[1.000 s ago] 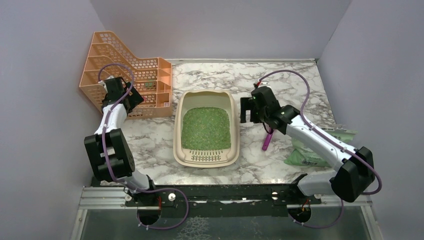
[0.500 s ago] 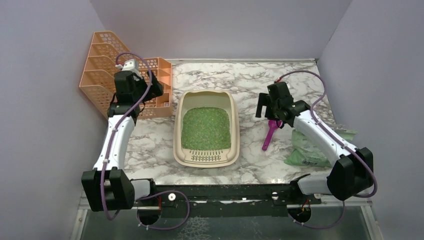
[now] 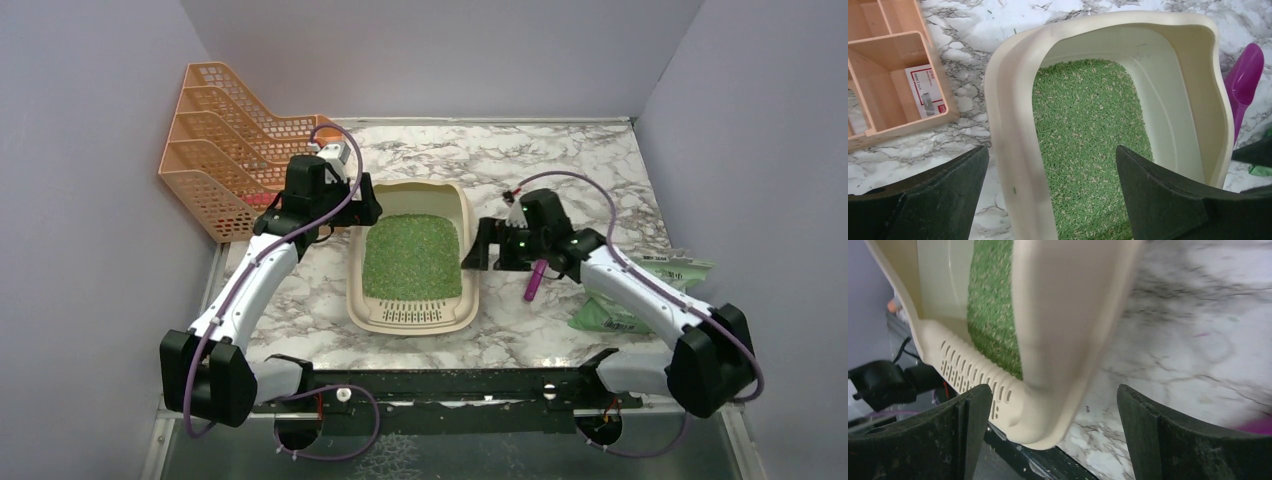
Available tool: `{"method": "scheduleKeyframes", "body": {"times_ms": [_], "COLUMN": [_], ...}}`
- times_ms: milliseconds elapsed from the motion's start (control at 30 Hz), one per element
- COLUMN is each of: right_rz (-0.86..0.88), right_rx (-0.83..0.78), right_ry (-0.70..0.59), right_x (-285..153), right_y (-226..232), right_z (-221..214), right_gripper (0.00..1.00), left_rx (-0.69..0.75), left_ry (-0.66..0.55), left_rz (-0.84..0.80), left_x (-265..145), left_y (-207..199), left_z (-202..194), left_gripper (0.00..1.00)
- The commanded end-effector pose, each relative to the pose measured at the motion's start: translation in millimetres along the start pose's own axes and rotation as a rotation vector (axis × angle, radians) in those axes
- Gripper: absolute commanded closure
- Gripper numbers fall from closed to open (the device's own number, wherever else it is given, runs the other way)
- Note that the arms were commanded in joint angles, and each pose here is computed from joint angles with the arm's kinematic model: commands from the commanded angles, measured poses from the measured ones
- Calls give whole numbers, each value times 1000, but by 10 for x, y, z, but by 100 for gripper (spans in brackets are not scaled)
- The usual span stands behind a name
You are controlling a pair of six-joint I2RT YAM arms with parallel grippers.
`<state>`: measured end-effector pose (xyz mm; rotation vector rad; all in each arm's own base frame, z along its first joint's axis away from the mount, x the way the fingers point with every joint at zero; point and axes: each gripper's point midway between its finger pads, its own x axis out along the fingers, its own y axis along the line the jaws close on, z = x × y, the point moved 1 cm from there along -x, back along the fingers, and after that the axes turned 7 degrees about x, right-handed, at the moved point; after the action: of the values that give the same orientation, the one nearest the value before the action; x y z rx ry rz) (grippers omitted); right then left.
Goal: Fill the litter box with clean litter
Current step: Adjust the litter box at the center of the board.
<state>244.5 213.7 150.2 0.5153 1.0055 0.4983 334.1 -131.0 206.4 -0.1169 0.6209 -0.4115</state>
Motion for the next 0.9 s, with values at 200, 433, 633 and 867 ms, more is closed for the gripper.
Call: {"method": "scheduleKeyframes", "body": {"times_ms": [200, 433, 633, 867], "right_rz": [143, 130, -4, -362], "right_rx": [20, 33, 61, -32], "right_ry": [124, 130, 86, -234], "right_x": [568, 736, 675, 4], "right_y": [523, 654, 427, -20], "right_z": [-169, -183, -168, 374], "right_gripper": [0, 0, 0, 0], "left_rx": [35, 39, 45, 74], "left_ry": [-32, -34, -19, -50], "left_rz": [81, 89, 73, -12], "left_x": [-168, -184, -156, -144], "left_y": [87, 91, 69, -129], "left_z": [161, 215, 214, 423], "left_gripper": [3, 3, 3, 4]}}
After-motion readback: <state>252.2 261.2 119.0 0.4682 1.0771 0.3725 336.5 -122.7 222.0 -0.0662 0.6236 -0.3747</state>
